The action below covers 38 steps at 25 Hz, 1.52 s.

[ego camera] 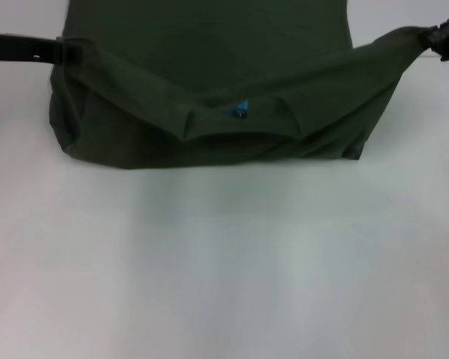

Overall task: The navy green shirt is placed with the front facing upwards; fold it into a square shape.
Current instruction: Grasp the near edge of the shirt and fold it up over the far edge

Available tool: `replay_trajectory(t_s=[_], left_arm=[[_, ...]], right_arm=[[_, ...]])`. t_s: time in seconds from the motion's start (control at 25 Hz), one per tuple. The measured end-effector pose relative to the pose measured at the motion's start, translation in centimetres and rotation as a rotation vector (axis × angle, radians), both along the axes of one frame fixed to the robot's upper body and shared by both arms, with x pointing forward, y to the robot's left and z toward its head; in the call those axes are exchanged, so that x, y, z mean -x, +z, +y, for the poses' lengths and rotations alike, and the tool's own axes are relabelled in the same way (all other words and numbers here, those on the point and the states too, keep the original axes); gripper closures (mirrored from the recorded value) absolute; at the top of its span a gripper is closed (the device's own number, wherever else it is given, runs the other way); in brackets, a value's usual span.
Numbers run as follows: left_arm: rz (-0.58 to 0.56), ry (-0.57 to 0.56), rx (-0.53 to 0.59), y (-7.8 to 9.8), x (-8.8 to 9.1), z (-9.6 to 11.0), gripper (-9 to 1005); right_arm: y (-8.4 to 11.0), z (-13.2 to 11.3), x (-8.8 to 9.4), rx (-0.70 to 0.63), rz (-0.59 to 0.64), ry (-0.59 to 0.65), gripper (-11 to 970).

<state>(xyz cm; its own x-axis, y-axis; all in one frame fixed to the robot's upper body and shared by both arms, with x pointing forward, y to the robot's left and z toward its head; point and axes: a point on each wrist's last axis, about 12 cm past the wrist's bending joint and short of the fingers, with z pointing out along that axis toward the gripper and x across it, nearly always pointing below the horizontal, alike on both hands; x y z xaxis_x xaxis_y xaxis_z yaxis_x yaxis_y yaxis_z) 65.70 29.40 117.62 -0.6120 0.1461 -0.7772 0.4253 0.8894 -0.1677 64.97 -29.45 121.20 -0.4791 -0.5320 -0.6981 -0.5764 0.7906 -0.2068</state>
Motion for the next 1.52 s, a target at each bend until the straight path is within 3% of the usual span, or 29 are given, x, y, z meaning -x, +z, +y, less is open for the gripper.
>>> replay_trajectory(t_s=[0.4,1.0,1.52], left_arm=[[-0.075,0.041,-0.053,-1.4,-0.7,-0.5,958],[-0.16,-0.019,-0.143,-2.3,-2.1,-3.6,958],[-0.174,0.003,-0.195,-2.7,-2.7,-3.0,958]], right_arm=[[-1.1,0.1,-1.6,0.032,-0.079,-0.014,915],[-2.8,0.5,-3.3,0.05,-0.199,0.014,909],[-3.5,-0.5,-4.0,0.037,-0.238,0.01,905]])
